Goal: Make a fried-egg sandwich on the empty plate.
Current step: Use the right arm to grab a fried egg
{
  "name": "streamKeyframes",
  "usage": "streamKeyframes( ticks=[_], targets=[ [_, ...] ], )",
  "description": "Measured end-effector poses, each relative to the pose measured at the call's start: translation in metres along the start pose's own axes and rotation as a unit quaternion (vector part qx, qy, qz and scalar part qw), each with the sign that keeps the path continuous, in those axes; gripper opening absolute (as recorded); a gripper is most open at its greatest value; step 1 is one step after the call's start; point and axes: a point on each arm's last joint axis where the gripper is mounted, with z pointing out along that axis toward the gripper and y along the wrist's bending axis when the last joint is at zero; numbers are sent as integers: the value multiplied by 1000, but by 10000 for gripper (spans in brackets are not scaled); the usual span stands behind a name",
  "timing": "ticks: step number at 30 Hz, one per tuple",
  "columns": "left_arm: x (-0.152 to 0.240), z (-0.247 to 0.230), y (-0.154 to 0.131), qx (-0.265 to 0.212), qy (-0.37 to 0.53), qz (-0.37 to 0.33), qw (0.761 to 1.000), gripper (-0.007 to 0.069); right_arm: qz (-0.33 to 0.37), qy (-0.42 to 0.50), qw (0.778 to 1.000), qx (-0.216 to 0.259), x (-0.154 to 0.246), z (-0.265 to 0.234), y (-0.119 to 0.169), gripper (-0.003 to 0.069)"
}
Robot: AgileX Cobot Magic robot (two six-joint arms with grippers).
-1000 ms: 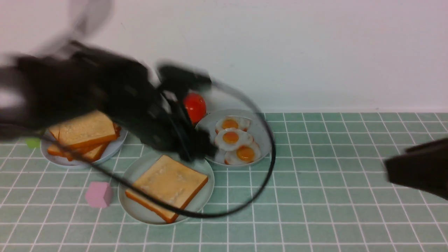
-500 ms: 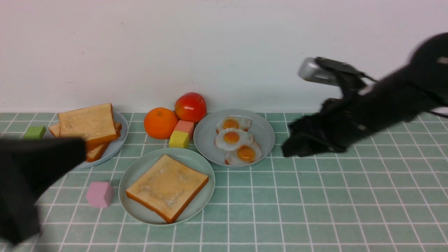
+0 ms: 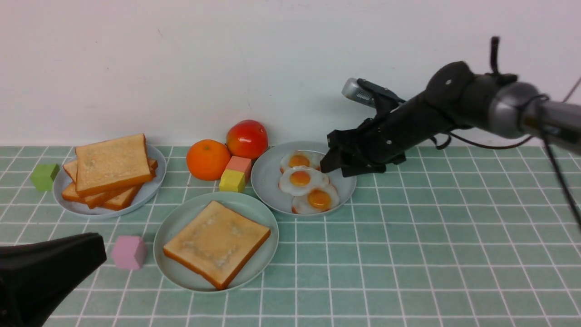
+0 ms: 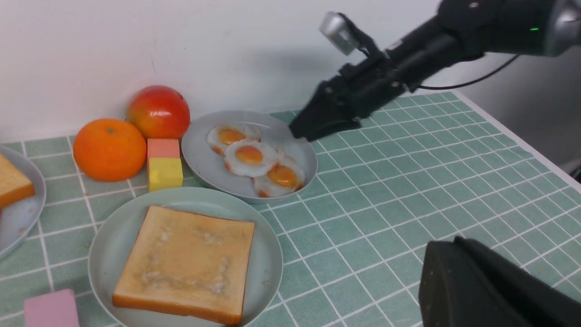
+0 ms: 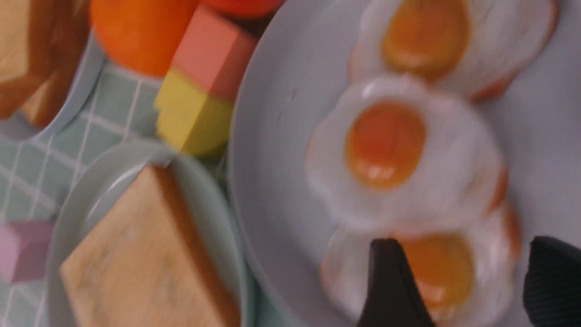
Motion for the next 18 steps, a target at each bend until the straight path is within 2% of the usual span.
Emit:
streamKeyframes(
  ticks=[9, 18],
  targets=[
    [0, 0, 0, 1, 0, -3, 1000, -13, 2, -9, 1000, -4, -10, 36, -18, 409],
    [0, 0, 0, 1, 1, -3, 1000, -13, -1, -24, 1000, -18, -10, 49, -24, 409]
  ],
)
